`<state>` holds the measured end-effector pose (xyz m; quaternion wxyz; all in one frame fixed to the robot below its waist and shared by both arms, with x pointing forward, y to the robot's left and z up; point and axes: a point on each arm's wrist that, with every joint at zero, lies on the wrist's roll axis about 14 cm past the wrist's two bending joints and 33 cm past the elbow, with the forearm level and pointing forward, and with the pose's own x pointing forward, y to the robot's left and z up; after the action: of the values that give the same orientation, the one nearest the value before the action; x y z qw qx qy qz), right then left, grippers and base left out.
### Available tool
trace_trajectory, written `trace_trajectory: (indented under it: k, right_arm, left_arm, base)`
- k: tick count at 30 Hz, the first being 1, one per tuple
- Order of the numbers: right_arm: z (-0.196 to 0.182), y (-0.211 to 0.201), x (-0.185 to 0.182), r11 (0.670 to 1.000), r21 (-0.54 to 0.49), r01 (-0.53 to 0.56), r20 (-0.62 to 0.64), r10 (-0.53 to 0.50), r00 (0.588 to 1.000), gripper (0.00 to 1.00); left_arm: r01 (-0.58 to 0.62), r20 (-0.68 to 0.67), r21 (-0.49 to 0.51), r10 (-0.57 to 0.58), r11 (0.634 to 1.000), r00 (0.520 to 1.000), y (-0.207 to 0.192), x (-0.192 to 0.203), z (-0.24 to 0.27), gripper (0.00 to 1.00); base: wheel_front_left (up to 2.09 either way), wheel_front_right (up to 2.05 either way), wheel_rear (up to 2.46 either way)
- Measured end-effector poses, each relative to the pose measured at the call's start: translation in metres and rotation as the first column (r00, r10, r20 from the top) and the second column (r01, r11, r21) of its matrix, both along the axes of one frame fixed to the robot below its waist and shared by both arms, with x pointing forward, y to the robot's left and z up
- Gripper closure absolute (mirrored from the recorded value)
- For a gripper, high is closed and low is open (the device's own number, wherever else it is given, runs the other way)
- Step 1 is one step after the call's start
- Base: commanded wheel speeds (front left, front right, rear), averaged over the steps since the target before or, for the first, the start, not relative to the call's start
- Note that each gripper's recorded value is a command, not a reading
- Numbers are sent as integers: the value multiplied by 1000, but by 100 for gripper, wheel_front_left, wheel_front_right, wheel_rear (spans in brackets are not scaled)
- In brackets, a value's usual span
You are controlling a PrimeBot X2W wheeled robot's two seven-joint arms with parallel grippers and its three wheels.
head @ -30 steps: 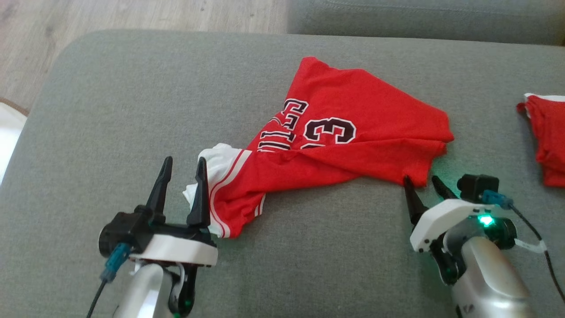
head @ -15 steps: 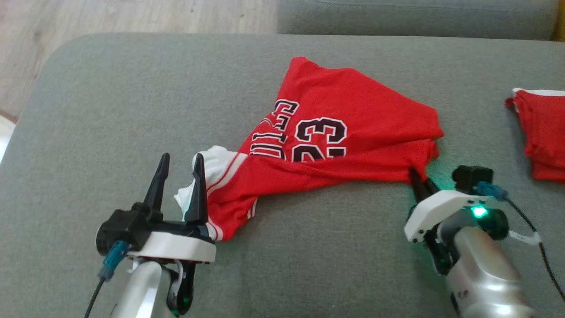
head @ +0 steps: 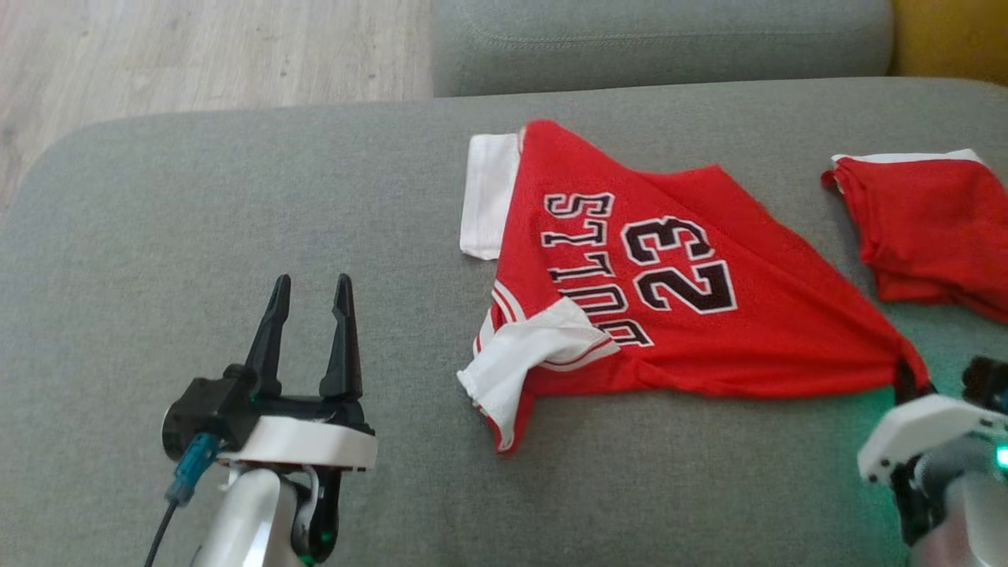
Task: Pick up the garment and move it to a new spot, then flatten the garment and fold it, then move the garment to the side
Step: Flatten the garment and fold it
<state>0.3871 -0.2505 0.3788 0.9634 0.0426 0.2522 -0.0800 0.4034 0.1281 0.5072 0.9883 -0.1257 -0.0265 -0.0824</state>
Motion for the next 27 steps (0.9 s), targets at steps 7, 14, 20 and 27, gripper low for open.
trace_trajectory:
  k: [7,14,20,27]
  right_arm:
    - [16,-7,-8,999,-50,19,26,-17,1000,0]
    - [79,63,28,985,-22,-173,325,171,930,0]
    - [96,131,18,934,43,-354,426,303,852,0]
    - [81,140,5,924,68,-376,394,321,861,0]
  left_arm:
    - [10,11,0,-10,1000,1000,-4,0,4,0]
    - [8,16,0,-8,1000,1000,-3,0,6,0]
    - [4,21,8,-4,1000,1000,-1,-2,7,0]
    - [1,8,6,-1,1000,1000,2,-6,2,0]
  base:
    - [0,0,0]
    - [0,0,0]
    - [0,0,0]
    - [0,0,0]
